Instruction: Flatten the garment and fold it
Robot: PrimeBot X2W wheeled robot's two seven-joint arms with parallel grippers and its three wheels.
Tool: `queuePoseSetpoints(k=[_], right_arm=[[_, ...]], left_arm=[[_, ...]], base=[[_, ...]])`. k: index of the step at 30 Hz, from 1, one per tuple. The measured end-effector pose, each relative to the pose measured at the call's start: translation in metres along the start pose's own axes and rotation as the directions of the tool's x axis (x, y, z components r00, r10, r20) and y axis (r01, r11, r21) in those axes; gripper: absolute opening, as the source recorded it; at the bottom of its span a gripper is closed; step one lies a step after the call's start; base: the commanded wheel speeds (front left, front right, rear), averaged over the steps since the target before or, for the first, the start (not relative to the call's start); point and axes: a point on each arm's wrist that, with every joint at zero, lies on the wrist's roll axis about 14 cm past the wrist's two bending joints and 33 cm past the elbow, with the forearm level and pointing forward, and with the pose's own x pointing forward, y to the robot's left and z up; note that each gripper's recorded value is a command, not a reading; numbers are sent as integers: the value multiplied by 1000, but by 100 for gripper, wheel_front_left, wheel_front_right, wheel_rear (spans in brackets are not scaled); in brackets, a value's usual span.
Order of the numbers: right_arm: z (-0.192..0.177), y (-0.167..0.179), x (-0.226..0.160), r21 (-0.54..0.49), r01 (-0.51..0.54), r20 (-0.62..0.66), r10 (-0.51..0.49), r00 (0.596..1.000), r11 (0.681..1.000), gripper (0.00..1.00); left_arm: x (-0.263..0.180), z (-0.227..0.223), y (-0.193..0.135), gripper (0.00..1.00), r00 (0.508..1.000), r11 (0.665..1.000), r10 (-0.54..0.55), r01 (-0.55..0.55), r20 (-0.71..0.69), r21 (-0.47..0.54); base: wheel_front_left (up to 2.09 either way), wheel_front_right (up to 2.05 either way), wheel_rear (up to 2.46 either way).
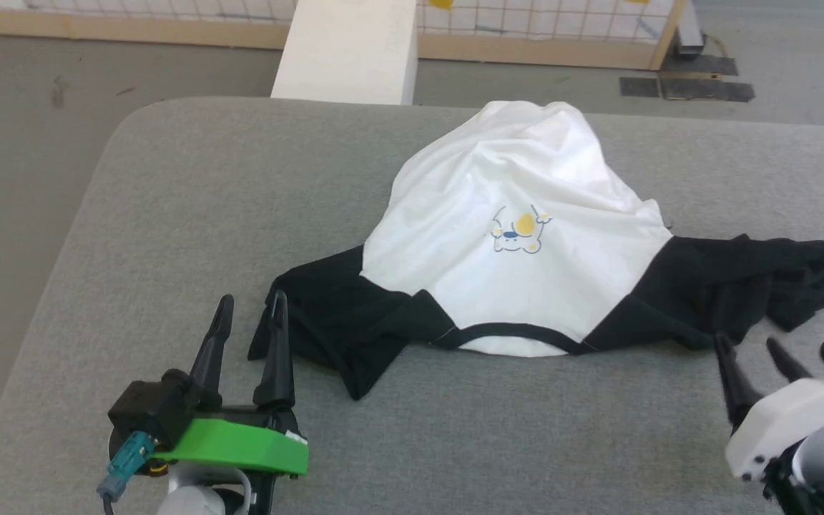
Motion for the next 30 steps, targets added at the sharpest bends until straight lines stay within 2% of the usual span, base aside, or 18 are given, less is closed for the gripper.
queuePoseSetpoints(k=[6,13,21,22,23,24,25,30], right_arm=[[-18,4,-8,-154,6,-135,-27,991,988,100],[-24,-8,17,-315,-1,-256,-84,963,949,100],[-40,-8,44,-353,-32,-322,-90,942,935,100],[-42,-8,46,-352,-35,-330,-89,940,936,94],[-44,-7,48,-350,-37,-337,-89,937,936,43],[-46,-6,49,-350,-42,-341,-86,936,936,4],[-47,-5,50,-350,-46,-345,-84,935,936,0],[-51,-5,52,-349,-52,-357,-82,931,936,0]], left_arm=[[3,-4,-8,100,1000,1000,-22,22,-8,-11],[7,-14,-7,100,999,1000,-22,21,-34,-18],[11,-21,5,100,999,1000,13,-13,-52,-9],[10,-22,7,100,998,1000,17,-18,-56,-8],[10,-22,8,100,998,1000,20,-21,-58,-7],[10,-23,9,100,998,1000,24,-25,-60,-6],[10,-24,10,100,998,1000,26,-27,-61,-5],[11,-26,9,100,997,1000,24,-24,-67,-6]], base=[[0,0,0],[0,0,0],[0,0,0],[0,0,0],[0,0,0],[0,0,0],[0,0,0],[0,0,0]])
